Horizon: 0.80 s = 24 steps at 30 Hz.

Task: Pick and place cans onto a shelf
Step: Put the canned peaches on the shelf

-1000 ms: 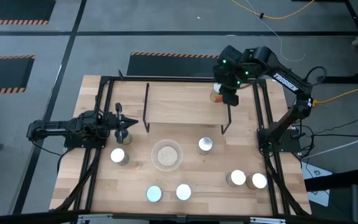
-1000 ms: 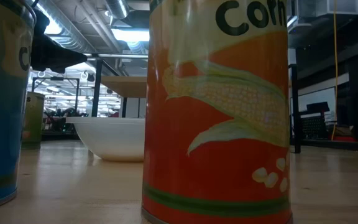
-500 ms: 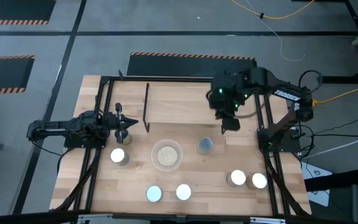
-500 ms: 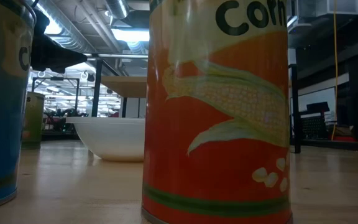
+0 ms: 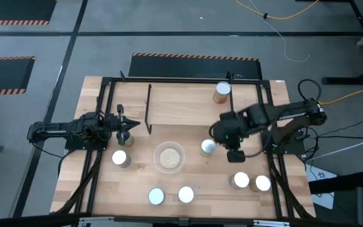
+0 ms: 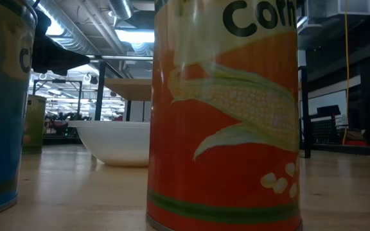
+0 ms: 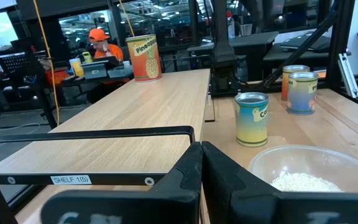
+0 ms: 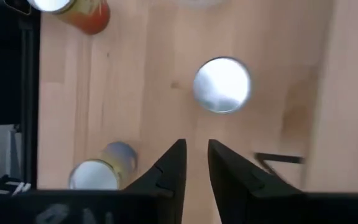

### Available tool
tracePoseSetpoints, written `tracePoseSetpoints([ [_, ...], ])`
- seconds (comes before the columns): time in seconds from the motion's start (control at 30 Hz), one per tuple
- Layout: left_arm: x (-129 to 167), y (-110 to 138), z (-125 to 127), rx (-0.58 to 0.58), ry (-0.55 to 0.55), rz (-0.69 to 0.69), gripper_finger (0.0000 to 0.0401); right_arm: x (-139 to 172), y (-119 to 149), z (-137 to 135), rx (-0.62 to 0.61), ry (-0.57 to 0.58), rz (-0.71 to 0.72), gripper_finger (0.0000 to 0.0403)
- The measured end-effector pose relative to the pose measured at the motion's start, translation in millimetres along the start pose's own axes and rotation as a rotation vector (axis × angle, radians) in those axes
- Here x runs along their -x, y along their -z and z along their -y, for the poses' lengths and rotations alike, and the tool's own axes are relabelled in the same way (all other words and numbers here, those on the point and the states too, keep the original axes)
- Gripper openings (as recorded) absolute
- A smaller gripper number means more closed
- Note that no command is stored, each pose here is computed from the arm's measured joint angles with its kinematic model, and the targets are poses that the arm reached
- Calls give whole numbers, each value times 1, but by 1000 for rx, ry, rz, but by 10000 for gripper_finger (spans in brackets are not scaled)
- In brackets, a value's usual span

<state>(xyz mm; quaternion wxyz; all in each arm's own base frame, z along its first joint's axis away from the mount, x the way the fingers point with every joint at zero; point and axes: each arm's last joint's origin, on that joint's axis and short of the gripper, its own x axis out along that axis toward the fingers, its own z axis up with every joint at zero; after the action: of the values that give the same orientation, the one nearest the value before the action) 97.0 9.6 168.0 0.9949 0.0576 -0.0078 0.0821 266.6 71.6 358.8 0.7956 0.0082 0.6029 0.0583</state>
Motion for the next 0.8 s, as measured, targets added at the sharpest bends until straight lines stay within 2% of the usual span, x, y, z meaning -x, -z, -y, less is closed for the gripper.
tracePoseSetpoints([
  [0.33,0,0,0,0,0,1,0,-43,18,-27,16,-65,143,71],
  [0.57,0,0,0,1,-2,4,0,-69,23,-30,27,-102,147,71],
  [0.7,0,0,0,8,-2,5,0,-78,28,-31,-51,-178,100,71],
  [0.8,0,-1,0,10,-2,6,0,-79,30,-34,-173,-240,48,71],
])
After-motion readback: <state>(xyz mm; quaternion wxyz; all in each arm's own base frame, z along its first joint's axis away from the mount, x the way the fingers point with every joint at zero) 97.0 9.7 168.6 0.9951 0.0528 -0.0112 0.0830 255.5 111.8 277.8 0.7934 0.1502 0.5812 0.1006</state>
